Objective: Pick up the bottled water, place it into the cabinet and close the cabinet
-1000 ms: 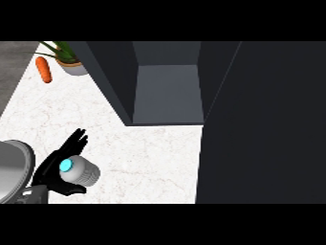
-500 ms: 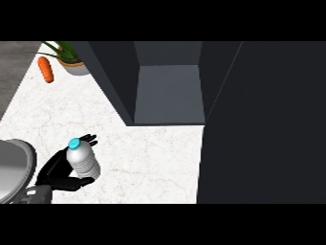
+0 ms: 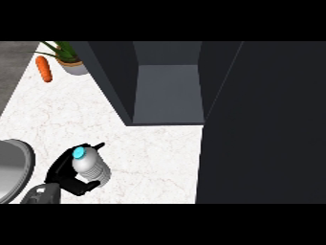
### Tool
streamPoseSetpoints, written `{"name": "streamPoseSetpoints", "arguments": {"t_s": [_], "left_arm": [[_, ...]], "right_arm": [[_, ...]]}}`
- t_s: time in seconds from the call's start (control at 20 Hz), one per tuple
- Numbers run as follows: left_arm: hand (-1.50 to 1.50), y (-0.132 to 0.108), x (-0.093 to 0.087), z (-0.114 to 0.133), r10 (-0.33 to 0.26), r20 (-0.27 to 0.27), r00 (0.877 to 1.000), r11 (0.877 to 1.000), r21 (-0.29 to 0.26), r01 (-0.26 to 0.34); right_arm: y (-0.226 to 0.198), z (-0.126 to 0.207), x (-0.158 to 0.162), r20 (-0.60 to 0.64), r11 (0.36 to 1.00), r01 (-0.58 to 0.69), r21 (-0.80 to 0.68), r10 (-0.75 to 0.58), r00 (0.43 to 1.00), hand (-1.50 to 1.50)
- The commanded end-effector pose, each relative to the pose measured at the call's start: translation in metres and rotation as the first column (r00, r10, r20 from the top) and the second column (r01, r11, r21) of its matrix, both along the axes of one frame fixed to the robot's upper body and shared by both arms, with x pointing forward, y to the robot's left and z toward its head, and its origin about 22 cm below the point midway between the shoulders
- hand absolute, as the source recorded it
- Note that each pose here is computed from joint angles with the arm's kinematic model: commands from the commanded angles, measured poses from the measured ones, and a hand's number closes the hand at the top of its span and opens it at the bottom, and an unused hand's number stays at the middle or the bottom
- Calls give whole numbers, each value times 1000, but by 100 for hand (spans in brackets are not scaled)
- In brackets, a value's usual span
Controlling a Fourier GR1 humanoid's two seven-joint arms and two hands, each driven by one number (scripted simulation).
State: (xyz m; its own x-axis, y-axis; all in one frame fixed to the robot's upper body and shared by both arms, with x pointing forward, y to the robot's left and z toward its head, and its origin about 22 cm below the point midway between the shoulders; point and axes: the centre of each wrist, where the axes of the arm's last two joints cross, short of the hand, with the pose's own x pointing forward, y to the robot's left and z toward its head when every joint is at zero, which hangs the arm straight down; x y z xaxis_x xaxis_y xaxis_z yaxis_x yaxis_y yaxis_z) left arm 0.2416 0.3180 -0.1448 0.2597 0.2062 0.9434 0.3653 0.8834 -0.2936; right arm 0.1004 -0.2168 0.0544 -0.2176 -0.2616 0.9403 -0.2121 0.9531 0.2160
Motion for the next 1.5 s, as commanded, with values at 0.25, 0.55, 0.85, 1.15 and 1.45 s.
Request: {"name": "streamPoseSetpoints", "arguments": {"t_s": [0.25,0.55,0.85,1.15,1.45], "left_arm": [[150,-12,1,-5,75,91,993,984,-170,-59],[150,-5,1,-6,430,71,900,873,-289,-394],[150,-4,0,-2,414,44,909,863,-336,-377],[150,-31,11,11,380,45,924,873,-348,-342],[150,-60,18,42,321,89,943,910,-306,-281]], "right_arm": [[-5,-6,7,-6,1000,-1,1,1,1000,-150],[-8,-6,-9,-14,1000,-7,-10,7,1000,-150],[-9,-29,-4,-22,1000,12,-2,-12,1000,-150],[-1,0,-4,-2,1000,-14,4,14,1000,-150],[20,-5,0,-11,1000,-17,-4,17,1000,-150]]}}
